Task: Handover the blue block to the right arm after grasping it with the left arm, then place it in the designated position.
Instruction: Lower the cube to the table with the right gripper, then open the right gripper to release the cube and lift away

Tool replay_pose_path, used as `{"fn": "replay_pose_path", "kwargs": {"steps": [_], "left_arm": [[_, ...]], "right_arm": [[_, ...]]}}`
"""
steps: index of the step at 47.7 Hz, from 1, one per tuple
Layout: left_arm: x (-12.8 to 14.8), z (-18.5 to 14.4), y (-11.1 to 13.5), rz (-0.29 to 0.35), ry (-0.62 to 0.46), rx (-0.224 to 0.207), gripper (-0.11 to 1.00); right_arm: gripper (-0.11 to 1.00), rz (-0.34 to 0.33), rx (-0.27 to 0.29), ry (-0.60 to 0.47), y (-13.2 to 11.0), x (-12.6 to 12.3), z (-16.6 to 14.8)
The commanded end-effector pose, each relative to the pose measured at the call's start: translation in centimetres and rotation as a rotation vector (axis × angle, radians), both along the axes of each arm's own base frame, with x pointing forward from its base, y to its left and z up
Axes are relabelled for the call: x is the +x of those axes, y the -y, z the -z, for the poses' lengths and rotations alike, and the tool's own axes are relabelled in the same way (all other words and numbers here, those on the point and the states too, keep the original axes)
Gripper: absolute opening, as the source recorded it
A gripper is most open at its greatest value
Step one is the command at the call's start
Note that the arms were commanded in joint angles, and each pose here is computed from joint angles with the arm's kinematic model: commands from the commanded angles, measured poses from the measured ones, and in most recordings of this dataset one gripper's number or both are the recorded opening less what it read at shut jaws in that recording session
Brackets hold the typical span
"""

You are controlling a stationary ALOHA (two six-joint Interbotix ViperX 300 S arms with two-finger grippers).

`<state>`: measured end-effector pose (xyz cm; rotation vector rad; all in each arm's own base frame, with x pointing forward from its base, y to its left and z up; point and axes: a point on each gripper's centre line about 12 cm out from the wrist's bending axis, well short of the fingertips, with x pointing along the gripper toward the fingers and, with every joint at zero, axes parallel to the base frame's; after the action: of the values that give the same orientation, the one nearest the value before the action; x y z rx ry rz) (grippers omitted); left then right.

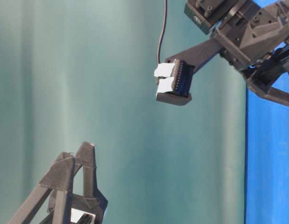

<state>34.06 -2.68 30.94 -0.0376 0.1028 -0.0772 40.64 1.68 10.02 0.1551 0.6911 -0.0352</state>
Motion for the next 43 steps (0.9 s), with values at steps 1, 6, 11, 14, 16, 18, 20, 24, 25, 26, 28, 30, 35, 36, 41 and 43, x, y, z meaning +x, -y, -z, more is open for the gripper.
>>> {"fn": "replay_pose_path", "kwargs": {"steps": [1, 6, 11, 14, 16, 18, 20, 24, 25, 26, 28, 30, 35, 36, 41, 43], "left_arm": [[-0.2, -1.2, 0.1, 0.004, 0.037, -0.002, 0.92], [-0.1, -1.3, 0.1, 0.004, 0.038, -0.002, 0.92], [-0.1, -1.4, 0.1, 0.004, 0.040, -0.002, 0.92], [-0.1, -1.4, 0.1, 0.004, 0.040, -0.002, 0.92], [-0.1, -1.4, 0.1, 0.004, 0.043, -0.002, 0.92], [-0.1, -1.4, 0.1, 0.004, 0.040, -0.003, 0.92], [-0.1, -1.4, 0.1, 0.004, 0.040, -0.002, 0.92], [-0.1, -1.4, 0.1, 0.004, 0.041, -0.003, 0.92], [-0.1, -1.5, 0.1, 0.004, 0.043, -0.004, 0.92], [-0.1, -1.5, 0.1, 0.004, 0.043, -0.004, 0.92], [-0.1, -1.4, 0.1, 0.004, 0.041, -0.003, 0.92], [-0.1, -1.4, 0.1, 0.004, 0.041, -0.003, 0.92], [-0.1, -1.5, 0.1, 0.004, 0.043, -0.005, 0.92], [0.0, -1.5, 0.1, 0.004, 0.043, -0.005, 0.92], [-0.1, -1.6, 0.1, 0.004, 0.044, -0.007, 0.92], [0.0, -1.5, 0.1, 0.004, 0.042, -0.008, 0.92]], "right_arm": [[0.88, 0.002, 0.002, 0.041, 0.0, 0.6, -1.3], [0.87, 0.001, 0.003, 0.047, 0.0, 0.6, -1.9], [0.87, -0.002, 0.004, 0.051, 0.0, 0.3, -2.9], [0.87, -0.003, 0.006, 0.058, -0.1, 0.1, -3.9], [0.86, -0.004, 0.007, 0.063, -0.1, -0.1, -4.6], [0.86, -0.005, 0.008, 0.067, -0.1, -0.3, -5.3], [0.86, -0.005, 0.011, 0.074, -0.1, -0.6, -6.3], [0.86, -0.012, 0.013, 0.089, -0.2, -1.2, -8.0], [0.86, -0.013, 0.014, 0.094, -0.2, -1.3, -8.5], [0.86, -0.013, 0.014, 0.100, -0.2, -1.5, -8.9], [0.86, -0.016, 0.016, 0.110, -0.3, -1.8, -9.8], [0.86, -0.017, 0.017, 0.120, -0.3, -2.2, -10.6], [0.86, -0.020, 0.020, 0.147, -0.2, -3.5, -12.6], [0.86, -0.021, 0.019, 0.154, -0.2, -3.7, -13.1], [0.86, -0.025, 0.022, 0.174, -0.2, -4.9, -14.9], [0.86, -0.027, 0.022, 0.183, -0.2, -5.5, -15.7]]}}
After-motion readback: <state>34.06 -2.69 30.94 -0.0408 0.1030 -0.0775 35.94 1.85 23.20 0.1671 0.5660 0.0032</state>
